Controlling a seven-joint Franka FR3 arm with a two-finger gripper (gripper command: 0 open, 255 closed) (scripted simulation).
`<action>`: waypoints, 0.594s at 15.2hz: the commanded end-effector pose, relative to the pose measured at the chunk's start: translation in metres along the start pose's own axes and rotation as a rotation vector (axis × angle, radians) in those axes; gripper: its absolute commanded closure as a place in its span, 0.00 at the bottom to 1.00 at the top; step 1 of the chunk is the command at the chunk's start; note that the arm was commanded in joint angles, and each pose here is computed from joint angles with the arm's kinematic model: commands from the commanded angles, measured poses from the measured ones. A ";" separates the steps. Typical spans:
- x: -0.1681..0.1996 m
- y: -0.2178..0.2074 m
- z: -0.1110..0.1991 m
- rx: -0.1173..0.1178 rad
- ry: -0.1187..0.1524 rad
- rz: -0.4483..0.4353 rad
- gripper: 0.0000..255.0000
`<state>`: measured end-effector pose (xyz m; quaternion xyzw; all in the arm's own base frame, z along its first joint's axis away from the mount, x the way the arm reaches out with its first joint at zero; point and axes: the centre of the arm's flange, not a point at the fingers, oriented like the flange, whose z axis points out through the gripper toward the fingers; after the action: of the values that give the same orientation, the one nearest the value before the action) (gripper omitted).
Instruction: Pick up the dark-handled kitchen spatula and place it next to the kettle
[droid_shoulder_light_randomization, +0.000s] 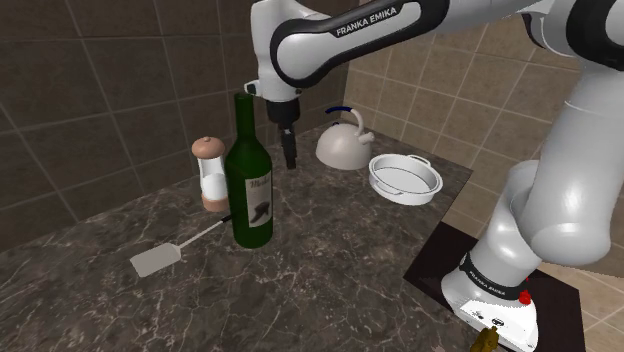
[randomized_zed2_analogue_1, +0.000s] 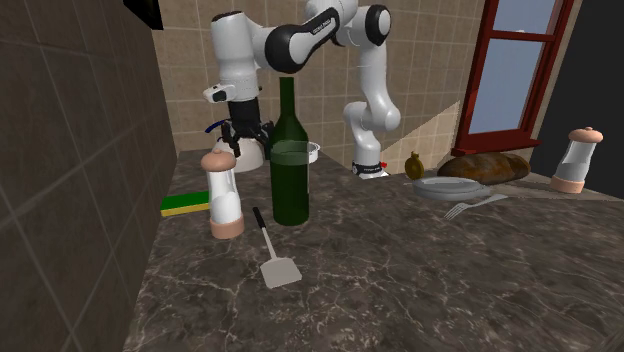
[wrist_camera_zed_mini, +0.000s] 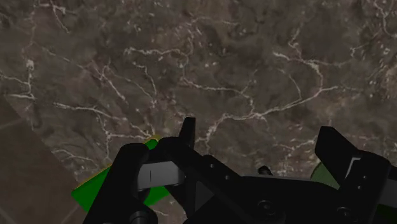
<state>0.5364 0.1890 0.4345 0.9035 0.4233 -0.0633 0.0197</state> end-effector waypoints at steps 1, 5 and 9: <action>0.024 -0.008 0.003 -0.009 0.007 -0.069 0.00; 0.071 -0.029 0.010 -0.026 0.019 -0.203 0.00; 0.114 -0.057 0.017 -0.043 0.031 -0.338 0.00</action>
<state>0.5635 0.2942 0.4100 0.8302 0.5553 -0.0429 0.0221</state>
